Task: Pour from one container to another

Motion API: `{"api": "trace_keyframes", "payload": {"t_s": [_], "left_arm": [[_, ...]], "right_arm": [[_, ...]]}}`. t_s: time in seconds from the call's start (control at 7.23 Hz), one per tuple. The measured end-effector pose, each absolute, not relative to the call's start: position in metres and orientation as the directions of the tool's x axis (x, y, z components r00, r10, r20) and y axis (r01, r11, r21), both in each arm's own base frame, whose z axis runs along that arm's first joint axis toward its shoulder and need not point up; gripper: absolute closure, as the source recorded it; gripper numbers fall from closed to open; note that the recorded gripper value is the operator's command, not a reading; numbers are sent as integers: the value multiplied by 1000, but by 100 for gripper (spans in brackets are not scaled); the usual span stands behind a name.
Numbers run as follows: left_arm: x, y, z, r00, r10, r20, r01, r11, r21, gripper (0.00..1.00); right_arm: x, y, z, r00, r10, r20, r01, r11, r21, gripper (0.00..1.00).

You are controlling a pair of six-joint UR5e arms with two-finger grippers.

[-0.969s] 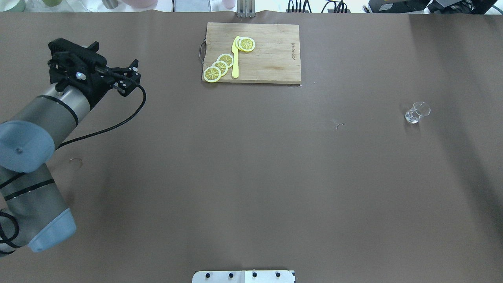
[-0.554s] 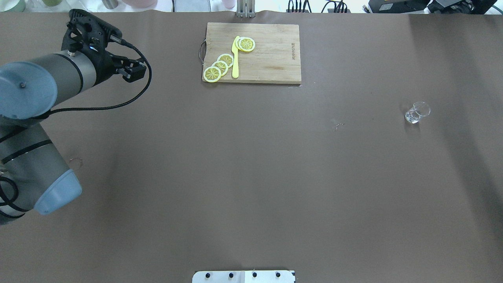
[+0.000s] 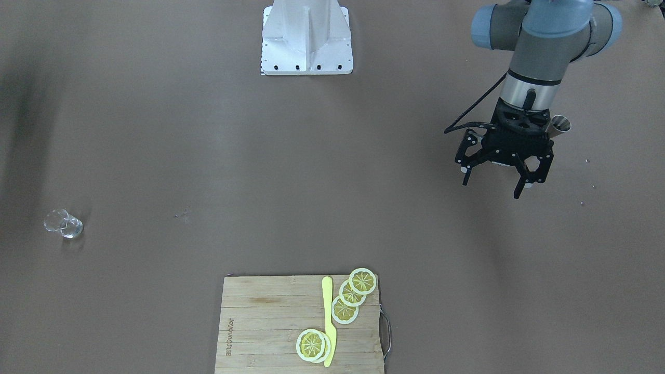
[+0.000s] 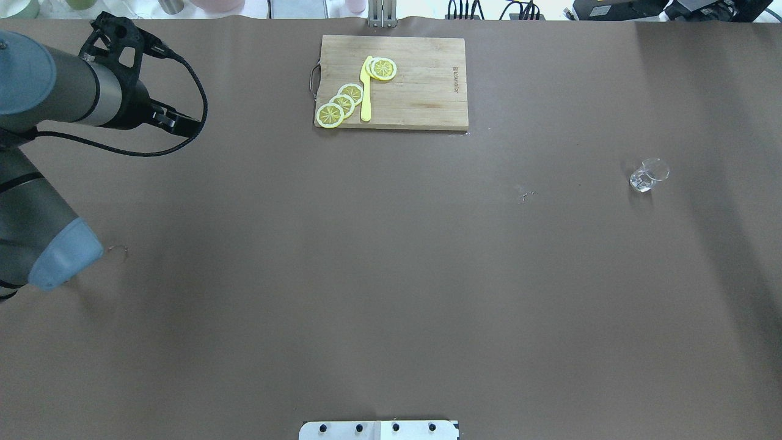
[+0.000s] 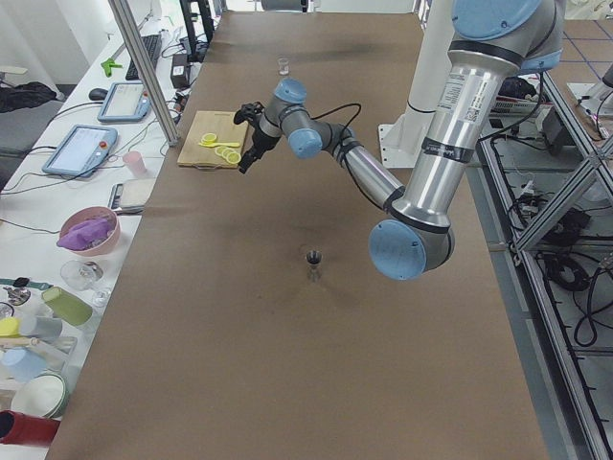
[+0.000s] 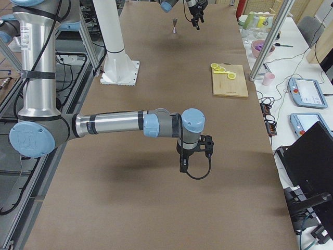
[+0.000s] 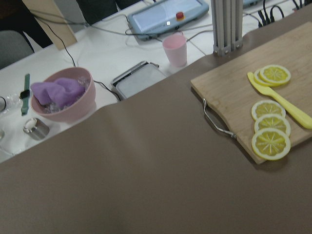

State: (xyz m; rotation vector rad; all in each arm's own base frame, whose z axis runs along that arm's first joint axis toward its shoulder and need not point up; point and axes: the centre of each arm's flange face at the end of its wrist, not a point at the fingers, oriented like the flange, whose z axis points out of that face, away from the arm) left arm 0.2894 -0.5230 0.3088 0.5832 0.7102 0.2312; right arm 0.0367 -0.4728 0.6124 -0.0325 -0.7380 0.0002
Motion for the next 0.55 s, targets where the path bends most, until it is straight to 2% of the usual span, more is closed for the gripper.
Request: {"api": "trace_keyframes", "payload": {"t_s": [0.28, 0.55], "left_arm": [[278, -523, 327, 696, 355, -624, -70, 898, 433, 3], [250, -533, 333, 688, 309, -657, -63, 927, 370, 3]], "right_arm": [[42, -473, 619, 770, 15, 638, 8, 999, -34, 0], [51, -467, 607, 770, 18, 637, -10, 1000, -15, 0]]}}
